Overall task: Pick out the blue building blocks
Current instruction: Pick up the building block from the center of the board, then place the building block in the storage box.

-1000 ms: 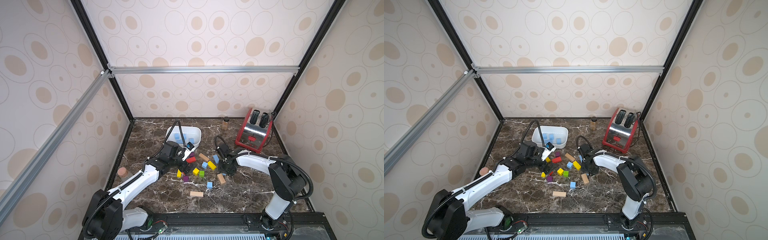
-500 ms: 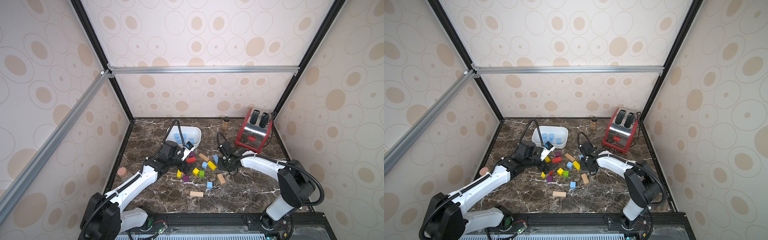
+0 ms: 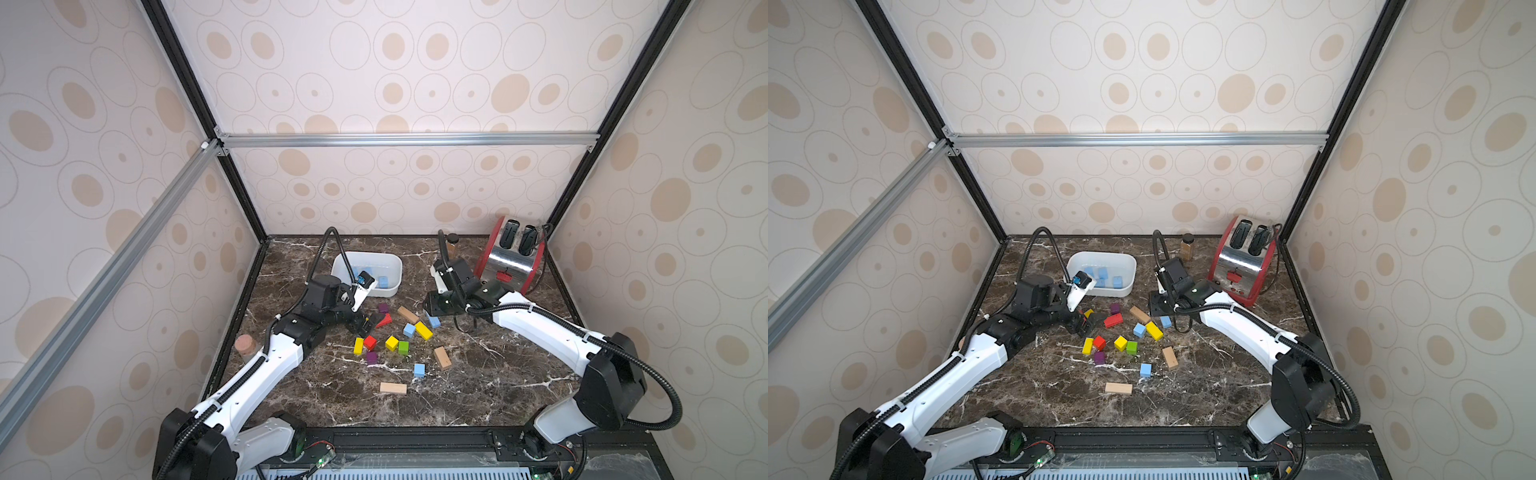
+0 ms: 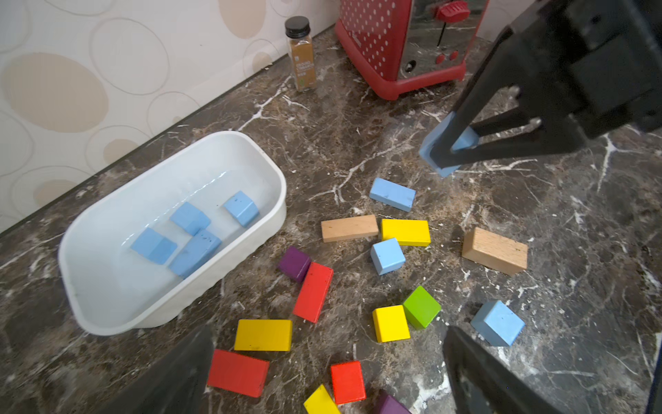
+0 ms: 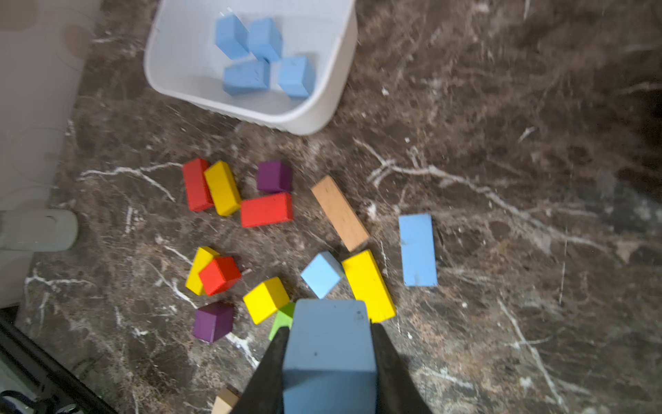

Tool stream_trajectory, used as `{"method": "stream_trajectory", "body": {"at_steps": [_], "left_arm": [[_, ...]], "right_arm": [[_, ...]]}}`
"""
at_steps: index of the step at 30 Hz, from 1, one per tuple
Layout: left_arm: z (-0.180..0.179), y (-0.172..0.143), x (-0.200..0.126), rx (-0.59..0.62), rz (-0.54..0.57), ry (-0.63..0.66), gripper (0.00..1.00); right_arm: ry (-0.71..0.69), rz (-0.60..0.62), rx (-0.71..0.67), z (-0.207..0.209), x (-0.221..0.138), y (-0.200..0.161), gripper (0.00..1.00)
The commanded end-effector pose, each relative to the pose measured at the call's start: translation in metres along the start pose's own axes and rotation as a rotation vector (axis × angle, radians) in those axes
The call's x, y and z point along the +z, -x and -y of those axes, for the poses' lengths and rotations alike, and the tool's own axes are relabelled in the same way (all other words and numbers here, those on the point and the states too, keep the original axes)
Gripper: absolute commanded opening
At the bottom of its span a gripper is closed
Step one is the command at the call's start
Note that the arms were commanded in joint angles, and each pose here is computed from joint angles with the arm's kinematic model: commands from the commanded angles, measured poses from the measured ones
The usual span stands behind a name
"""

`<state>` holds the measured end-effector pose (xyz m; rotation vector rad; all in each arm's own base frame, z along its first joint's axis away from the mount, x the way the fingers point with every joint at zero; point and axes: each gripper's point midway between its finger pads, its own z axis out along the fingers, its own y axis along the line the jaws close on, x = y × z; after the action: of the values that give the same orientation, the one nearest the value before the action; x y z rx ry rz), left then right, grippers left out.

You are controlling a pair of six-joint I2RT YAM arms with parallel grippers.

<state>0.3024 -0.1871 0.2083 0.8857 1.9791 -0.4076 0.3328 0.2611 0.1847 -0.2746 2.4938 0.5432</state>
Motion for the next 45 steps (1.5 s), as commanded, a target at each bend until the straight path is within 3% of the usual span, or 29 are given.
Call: {"method": "stream_trajectory", "body": {"at_steps": [1,10,20,29,45], "left_arm": [[-0.011,0.026,-0.020,0.041,0.059,0.045,0.99],[-0.025,0.030,-0.024,0.056,0.066,0.090,1.00],[-0.048,0.027,-0.023,0.006,0.076,0.144,0.99],[-0.065,0.015,-0.016,-0.059,0.089,0.161,0.99],[-0.080,-0.016,0.008,-0.120,0.038,0.183,0.99]], "right_arm": [[0.069,0.044,-0.133,-0.025,-0.014,0.025,0.00],[0.142,0.026,-0.278,-0.061,-0.009,0.069,0.00],[0.074,0.000,-0.363,-0.066,0.019,0.106,0.00],[0.035,-0.062,-0.378,-0.063,0.067,0.111,0.00],[-0.059,-0.050,-0.414,-0.043,0.137,0.117,0.00]]}}
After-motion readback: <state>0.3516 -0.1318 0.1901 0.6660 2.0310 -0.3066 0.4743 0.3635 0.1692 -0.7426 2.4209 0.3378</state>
